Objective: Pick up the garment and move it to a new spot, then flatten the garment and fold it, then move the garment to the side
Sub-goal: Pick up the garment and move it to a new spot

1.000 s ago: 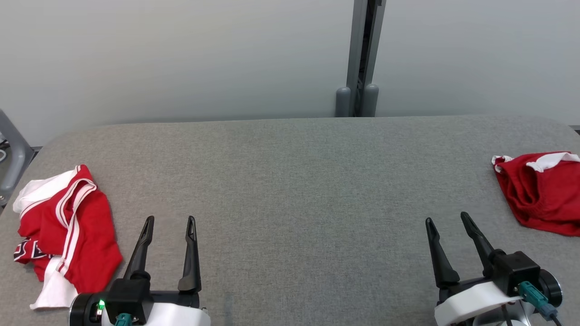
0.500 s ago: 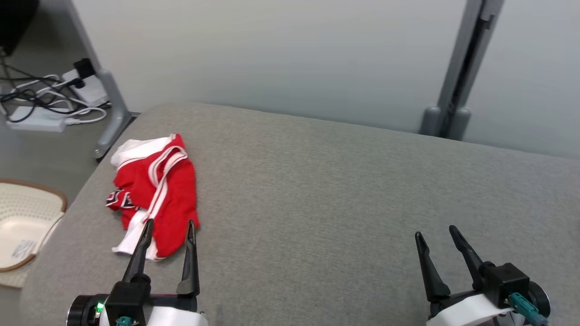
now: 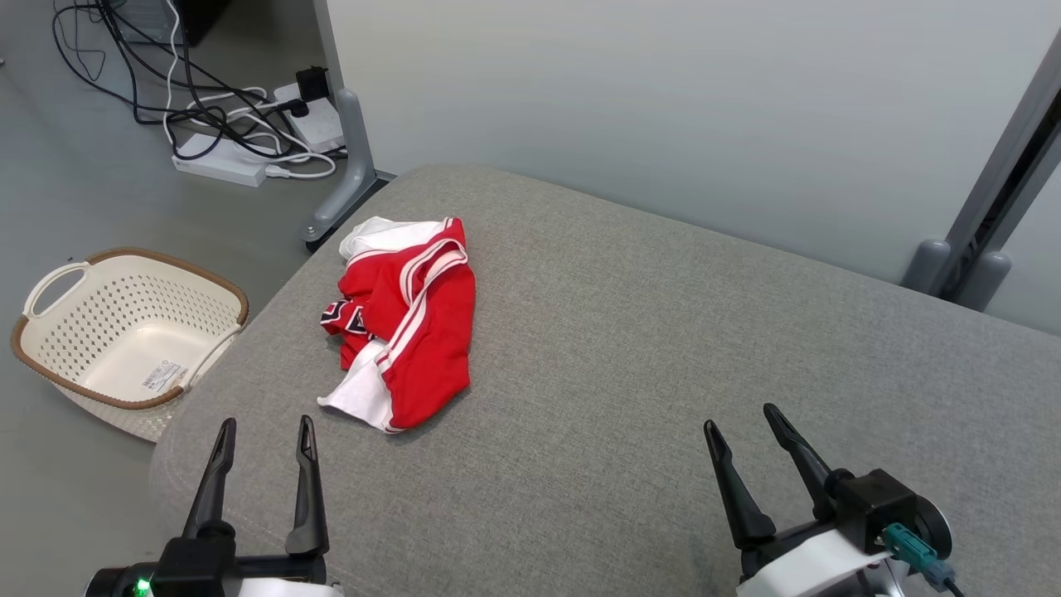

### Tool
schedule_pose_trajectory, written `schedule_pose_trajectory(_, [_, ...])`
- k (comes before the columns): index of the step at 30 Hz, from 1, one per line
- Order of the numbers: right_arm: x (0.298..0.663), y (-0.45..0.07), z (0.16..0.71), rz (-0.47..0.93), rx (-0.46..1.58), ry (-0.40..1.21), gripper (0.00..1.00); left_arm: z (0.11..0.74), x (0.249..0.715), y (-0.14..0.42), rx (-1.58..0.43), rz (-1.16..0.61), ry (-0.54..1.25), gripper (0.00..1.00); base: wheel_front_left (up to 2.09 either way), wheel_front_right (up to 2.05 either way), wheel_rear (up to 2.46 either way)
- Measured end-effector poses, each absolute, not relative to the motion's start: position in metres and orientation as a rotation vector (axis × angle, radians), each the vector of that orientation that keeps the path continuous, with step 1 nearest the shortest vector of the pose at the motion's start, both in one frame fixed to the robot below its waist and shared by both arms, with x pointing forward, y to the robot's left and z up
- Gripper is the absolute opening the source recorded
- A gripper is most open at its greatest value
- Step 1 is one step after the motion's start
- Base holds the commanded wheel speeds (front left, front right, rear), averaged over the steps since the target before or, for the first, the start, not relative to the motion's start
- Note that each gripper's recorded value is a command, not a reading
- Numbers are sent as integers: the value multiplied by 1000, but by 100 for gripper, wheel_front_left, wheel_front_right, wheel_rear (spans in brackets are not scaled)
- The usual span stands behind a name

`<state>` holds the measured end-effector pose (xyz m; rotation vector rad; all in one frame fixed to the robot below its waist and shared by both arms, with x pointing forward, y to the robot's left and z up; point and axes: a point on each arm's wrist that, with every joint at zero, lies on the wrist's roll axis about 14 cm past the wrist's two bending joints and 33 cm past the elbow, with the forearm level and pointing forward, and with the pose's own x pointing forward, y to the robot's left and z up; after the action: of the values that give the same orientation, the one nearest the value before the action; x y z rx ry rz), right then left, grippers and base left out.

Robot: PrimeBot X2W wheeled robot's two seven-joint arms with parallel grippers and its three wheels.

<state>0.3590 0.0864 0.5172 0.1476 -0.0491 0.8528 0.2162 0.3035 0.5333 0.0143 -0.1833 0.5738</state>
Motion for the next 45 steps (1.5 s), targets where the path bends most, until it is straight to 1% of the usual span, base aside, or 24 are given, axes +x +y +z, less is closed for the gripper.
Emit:
schedule_pose_trajectory(11, [361, 88, 519, 855, 144, -54, 100, 531, 216, 305, -13, 583, -183, 100, 0, 0, 0])
schedule_pose_trajectory(14, [363, 84, 519, 842, 148, -55, 100, 530, 212, 317, -47, 617, -186, 100, 0, 0, 0])
schedule_pose_trajectory(18, [368, 79, 513, 824, 144, -47, 100, 532, 227, 323, -34, 573, -182, 100, 0, 0, 0])
schedule_pose_trajectory(21, [373, 75, 504, 817, 127, -33, 100, 526, 243, 331, -20, 526, -145, 100, 0, 0, 0])
schedule_pose_trajectory(24, [384, 69, 499, 806, 113, -29, 100, 536, 270, 344, 19, 481, -127, 100, 0, 0, 0])
schedule_pose_trajectory(31, [411, 53, 482, 778, 89, 1, 100, 522, 348, 352, 135, 309, 90, 100, 0, 0, 0])
schedule_pose_trajectory(36, [425, 40, 471, 757, 77, 19, 100, 496, 399, 348, 89, 237, 234, 100, 0, 0, 0])
schedule_pose_trajectory(37, [431, 33, 469, 742, 73, 20, 100, 479, 413, 347, 91, 214, 324, 100, 0, 0, 0])
schedule_pose_trajectory(41, [440, 18, 462, 706, 71, 31, 100, 435, 431, 326, 28, 144, 525, 100, 0, 0, 0])
schedule_pose_trajectory(43, [443, 12, 458, 691, 70, 44, 100, 418, 435, 326, -29, 147, 612, 100, 0, 0, 0])
schedule_pose_trajectory(45, [445, 7, 454, 681, 69, 50, 100, 404, 435, 329, -19, 144, 692, 100, 0, 0, 0])
